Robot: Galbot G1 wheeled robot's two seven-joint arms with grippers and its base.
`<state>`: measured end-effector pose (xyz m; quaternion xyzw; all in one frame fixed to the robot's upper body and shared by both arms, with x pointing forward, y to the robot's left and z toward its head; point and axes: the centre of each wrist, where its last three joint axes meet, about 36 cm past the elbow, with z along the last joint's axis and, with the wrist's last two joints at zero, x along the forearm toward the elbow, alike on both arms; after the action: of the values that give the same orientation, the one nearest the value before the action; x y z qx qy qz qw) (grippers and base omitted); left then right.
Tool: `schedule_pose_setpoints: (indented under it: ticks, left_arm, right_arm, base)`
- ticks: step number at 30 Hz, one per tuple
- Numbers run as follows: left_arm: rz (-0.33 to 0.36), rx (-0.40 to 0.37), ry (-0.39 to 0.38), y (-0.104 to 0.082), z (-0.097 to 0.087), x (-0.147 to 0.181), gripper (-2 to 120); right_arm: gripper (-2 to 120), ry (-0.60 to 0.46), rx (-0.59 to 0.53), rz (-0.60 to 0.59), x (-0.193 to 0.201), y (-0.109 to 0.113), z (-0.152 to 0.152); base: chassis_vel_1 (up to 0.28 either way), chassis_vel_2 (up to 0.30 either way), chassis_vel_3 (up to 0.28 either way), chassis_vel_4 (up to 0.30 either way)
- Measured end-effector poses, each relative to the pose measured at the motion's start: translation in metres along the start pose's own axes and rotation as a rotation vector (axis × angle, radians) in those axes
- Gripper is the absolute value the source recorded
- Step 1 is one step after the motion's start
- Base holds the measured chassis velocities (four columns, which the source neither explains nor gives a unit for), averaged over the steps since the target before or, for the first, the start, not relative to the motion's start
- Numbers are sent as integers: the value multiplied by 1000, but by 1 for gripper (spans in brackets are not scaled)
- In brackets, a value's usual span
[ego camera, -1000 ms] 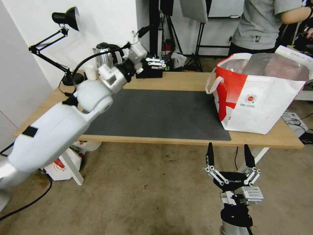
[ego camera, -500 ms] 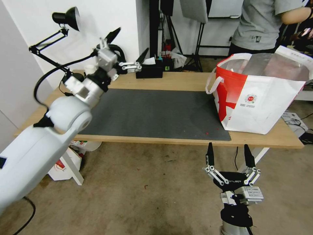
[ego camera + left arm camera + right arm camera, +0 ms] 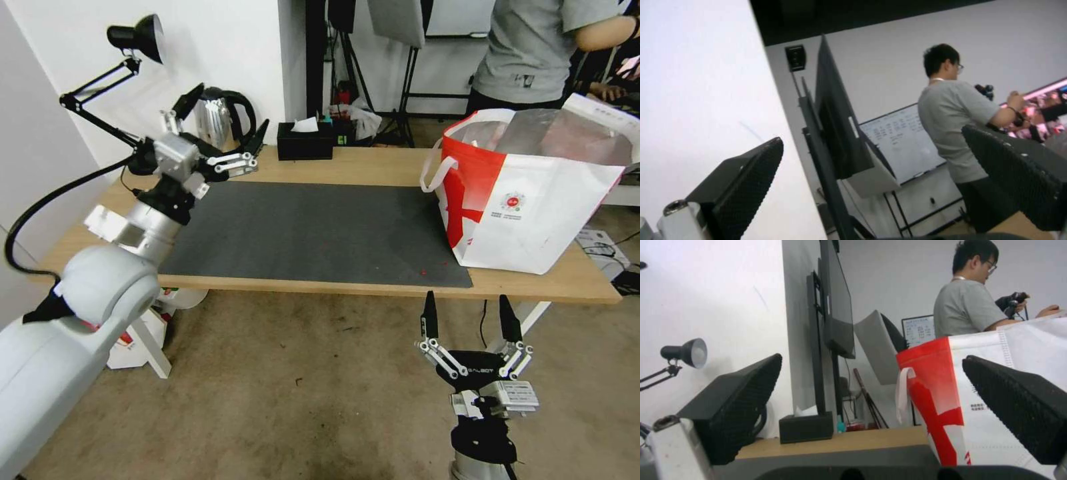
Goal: Pick up the trash from the table and place it into the takeout bag.
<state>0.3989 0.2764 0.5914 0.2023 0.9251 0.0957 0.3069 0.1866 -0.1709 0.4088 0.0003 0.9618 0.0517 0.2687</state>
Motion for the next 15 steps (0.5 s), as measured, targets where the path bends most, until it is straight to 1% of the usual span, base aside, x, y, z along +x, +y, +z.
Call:
schedule_pose_setpoints:
  ticks: [1, 4, 7, 10, 12, 15]
  left_arm:
    - [0, 0, 0, 0, 0, 0, 100]
    - [-48, 13, 5, -9, -1, 15, 100]
    - [-74, 10, 9, -14, -3, 25, 100]
    - [-114, 8, -7, -18, -6, 40, 100]
    - [-119, 7, -7, -20, -7, 43, 100]
    - [-160, 14, 5, -28, -10, 66, 100]
  right_arm:
    - [100, 0, 0, 0, 0, 0, 0]
    - [100, 0, 0, 0, 0, 0, 0]
    - [100, 0, 0, 0, 0, 0, 0]
    - [100, 0, 0, 0, 0, 0, 0]
    - [100, 0, 0, 0, 0, 0, 0]
    - [100, 0, 0, 0, 0, 0, 0]
  base:
    - [0, 0, 0, 0]
    - [0, 0, 0, 0]
    - [0, 0, 0, 0]
    - [0, 0, 0, 0]
    - [0, 0, 0, 0]
    - [0, 0, 0, 0]
